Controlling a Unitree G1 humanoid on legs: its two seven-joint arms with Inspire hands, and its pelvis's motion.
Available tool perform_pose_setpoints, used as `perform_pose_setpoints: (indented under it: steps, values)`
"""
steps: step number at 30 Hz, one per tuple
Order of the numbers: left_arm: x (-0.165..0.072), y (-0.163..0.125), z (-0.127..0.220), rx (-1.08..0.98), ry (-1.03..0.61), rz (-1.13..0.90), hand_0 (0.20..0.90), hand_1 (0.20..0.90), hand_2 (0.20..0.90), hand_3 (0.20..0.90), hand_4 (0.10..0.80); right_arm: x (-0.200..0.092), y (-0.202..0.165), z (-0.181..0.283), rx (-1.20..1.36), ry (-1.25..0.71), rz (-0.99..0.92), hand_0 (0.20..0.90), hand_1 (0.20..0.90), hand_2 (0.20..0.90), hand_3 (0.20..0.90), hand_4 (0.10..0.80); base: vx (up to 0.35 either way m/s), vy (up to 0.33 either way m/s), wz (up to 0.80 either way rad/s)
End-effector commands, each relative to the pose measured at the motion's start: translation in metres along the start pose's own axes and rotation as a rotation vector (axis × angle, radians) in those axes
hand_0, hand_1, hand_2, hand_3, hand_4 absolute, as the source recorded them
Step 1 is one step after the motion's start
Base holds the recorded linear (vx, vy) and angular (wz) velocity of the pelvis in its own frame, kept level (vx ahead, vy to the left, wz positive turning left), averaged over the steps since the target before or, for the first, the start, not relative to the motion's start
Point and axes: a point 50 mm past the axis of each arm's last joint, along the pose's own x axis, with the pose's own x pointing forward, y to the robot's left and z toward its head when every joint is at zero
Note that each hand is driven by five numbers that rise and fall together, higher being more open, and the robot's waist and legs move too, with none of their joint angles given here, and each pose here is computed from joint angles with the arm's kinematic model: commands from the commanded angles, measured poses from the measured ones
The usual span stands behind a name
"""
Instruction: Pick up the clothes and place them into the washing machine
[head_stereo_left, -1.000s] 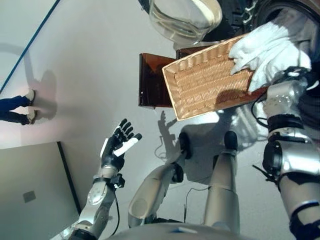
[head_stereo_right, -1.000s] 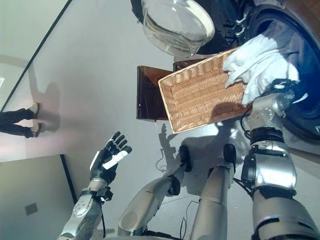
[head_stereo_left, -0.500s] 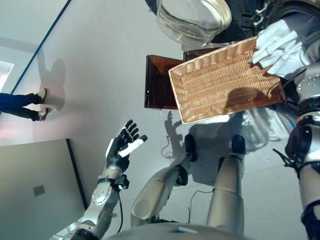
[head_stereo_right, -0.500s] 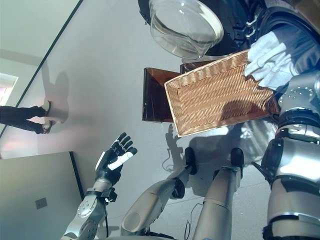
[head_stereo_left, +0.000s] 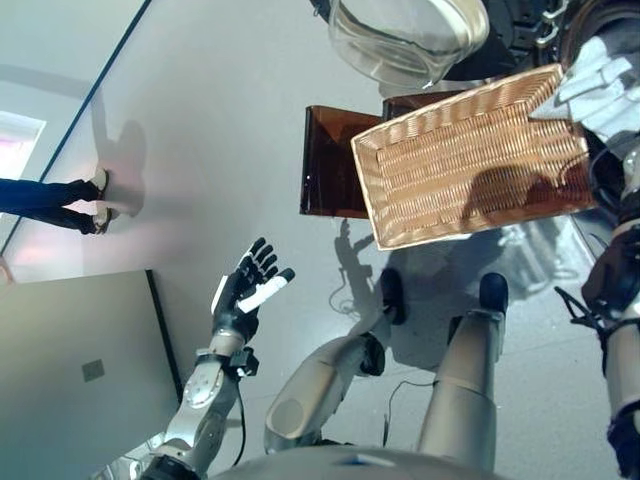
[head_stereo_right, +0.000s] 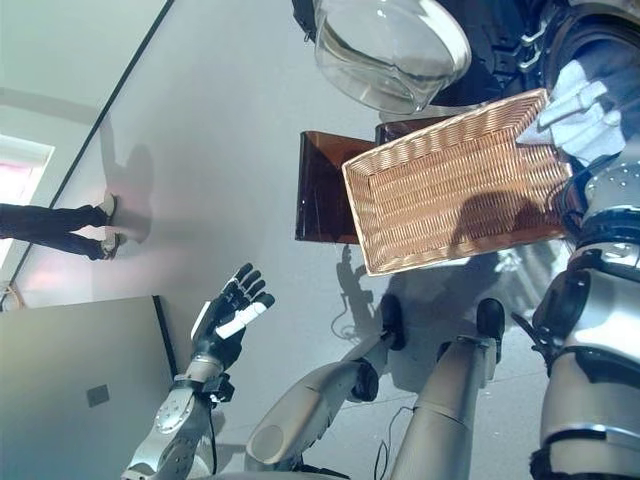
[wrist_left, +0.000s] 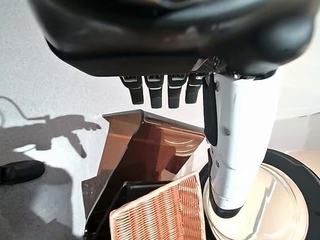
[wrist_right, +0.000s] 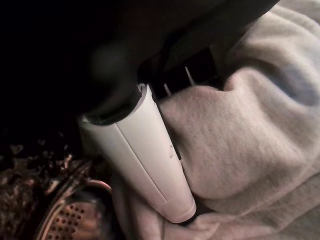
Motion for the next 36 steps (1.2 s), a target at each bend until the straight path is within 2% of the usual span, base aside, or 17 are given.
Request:
perform_pose_setpoints:
  steps: [1,7,14,19,26,27,32,33,36]
  values:
    - [-0.003,-0.003,0.021,-0.037,-0.130,-0.013,0.900,0.900,0.900,0.900,0.800,-0.021,0.061,0.111,0.276,-0.356,0.327,0.200,0.200,0.200,0.200,0.300,-0.019,-0.055,0.05]
    - [-0.005,-0.002,0.021,-0.048,-0.128,-0.008,0.900,0.900,0.900,0.900,0.800,-0.012,0.045,0.100,0.310,-0.322,0.240,0.200,0.200,0.200,0.200,0.300,-0.045,-0.067,0.07]
    - [-0.009,-0.005,0.012,-0.035,-0.086,-0.023,0.900,0.900,0.900,0.900,0.800,-0.015,0.043,0.101,0.352,-0.326,0.202,0.200,0.200,0.200,0.200,0.300,-0.010,-0.034,0.02]
    - [-0.009,-0.006,0.019,-0.037,-0.116,-0.028,0.900,0.900,0.900,0.900,0.800,-0.014,0.048,0.103,0.227,-0.358,0.192,0.200,0.200,0.200,0.200,0.300,-0.011,-0.029,-0.03]
    - [-0.008,-0.009,0.029,-0.028,-0.158,-0.051,0.900,0.900,0.900,0.900,0.800,-0.008,0.050,0.080,-0.039,-0.329,0.236,0.200,0.200,0.200,0.200,0.300,-0.031,-0.045,0.00]
    - [-0.008,-0.008,0.033,-0.029,-0.175,-0.045,0.900,0.900,0.900,0.900,0.800,-0.004,0.048,0.071,-0.150,-0.312,0.261,0.200,0.200,0.200,0.200,0.300,-0.038,-0.044,-0.06]
    - [-0.006,-0.003,0.044,-0.027,-0.227,-0.037,0.900,0.900,0.900,0.900,0.800,0.008,0.039,0.055,-0.342,-0.249,0.310,0.200,0.200,0.200,0.200,0.300,-0.015,-0.023,-0.02]
    - [-0.006,0.000,0.049,-0.027,-0.244,-0.029,0.900,0.900,0.900,0.900,0.800,0.016,0.032,0.051,-0.501,-0.245,0.326,0.200,0.200,0.200,0.200,0.300,0.000,0.000,0.00]
    - [-0.007,0.002,0.051,-0.037,-0.254,-0.018,0.900,0.900,0.900,0.900,0.800,0.017,0.033,0.052,-0.556,-0.248,0.333,0.200,0.200,0.200,0.200,0.300,0.042,-0.017,0.00]
